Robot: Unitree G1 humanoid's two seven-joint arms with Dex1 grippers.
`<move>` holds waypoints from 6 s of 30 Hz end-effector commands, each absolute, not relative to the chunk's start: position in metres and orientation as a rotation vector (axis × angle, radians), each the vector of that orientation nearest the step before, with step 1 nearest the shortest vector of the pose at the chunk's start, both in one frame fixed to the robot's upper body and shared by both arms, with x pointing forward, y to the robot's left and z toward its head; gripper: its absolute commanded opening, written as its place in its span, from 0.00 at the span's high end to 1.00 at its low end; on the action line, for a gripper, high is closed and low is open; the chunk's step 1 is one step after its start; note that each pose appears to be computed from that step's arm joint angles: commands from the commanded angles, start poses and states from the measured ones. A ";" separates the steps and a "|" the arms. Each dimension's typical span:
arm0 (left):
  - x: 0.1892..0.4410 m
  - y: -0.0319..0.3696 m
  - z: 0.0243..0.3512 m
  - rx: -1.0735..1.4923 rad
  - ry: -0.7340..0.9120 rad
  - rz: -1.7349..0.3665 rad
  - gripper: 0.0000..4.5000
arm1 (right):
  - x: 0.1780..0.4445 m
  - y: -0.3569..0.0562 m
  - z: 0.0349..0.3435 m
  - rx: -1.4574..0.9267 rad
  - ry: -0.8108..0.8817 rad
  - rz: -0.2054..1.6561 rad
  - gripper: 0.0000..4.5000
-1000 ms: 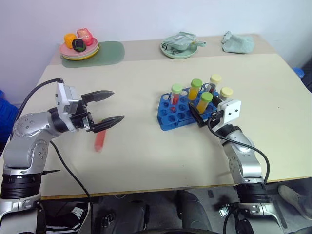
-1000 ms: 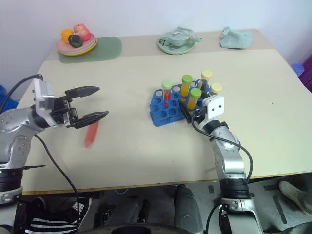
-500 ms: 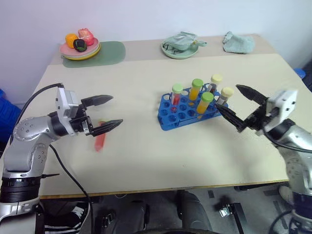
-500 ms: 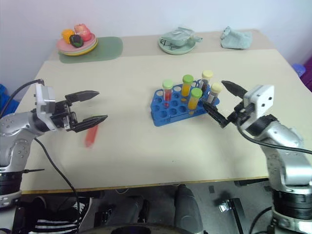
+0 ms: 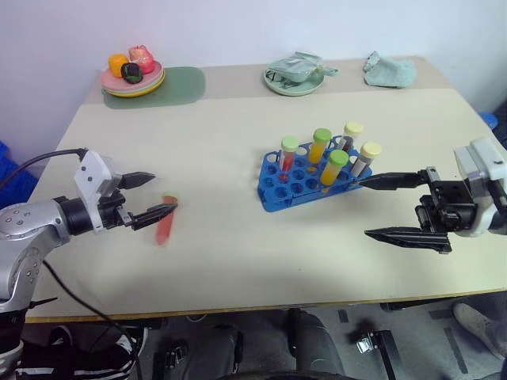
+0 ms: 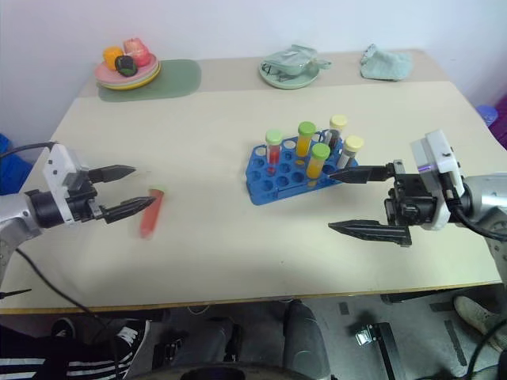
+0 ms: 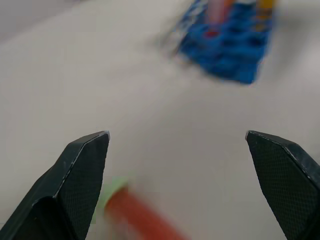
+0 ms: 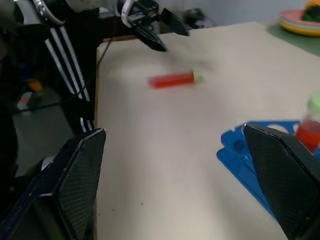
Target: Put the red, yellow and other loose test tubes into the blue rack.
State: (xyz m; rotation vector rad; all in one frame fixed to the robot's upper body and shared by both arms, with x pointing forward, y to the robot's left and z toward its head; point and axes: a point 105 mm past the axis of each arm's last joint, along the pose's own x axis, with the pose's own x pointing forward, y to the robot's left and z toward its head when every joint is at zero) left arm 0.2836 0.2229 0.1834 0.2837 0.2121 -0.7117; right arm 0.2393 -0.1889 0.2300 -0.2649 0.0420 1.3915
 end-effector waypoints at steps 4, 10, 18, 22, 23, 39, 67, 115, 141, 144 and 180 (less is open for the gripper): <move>0.299 0.224 0.212 0.232 0.284 -0.476 0.00 | 0.244 -0.177 0.229 -0.294 -0.033 1.423 0.01; 0.303 0.218 0.200 0.185 0.480 -0.353 0.00 | 0.243 -0.173 0.233 -0.269 -0.042 1.419 0.01; 0.312 0.240 0.190 0.087 0.753 -0.313 0.00 | 0.241 -0.171 0.230 -0.252 -0.040 1.407 0.01; 0.311 0.240 0.186 0.001 0.882 -0.338 0.00 | 0.241 -0.171 0.228 -0.245 -0.028 1.408 0.01; 0.310 0.240 0.182 -0.004 0.922 -0.340 0.00 | 0.241 -0.170 0.228 -0.244 -0.028 1.409 0.01; 0.319 0.219 0.166 -0.053 1.252 -0.315 0.00 | 0.242 -0.166 0.225 -0.240 -0.024 1.403 0.01; 0.316 0.204 0.128 -0.069 1.394 -0.312 0.00 | 0.244 -0.163 0.224 -0.241 -0.015 1.380 0.01; 0.322 0.051 0.217 0.112 -0.413 -1.013 0.73 | 0.259 -0.190 0.231 -0.245 -0.097 1.084 0.00; 0.332 -0.044 0.153 0.370 -0.561 -1.063 0.73 | 0.259 -0.186 0.245 -0.228 -0.098 1.035 0.00; 0.335 -0.043 0.152 0.380 -0.558 -1.039 0.73 | 0.259 -0.186 0.245 -0.228 -0.095 1.033 0.00; 0.348 -0.036 0.150 0.080 -0.345 -0.909 0.73 | 0.261 -0.194 0.242 -0.253 -0.096 1.002 0.00</move>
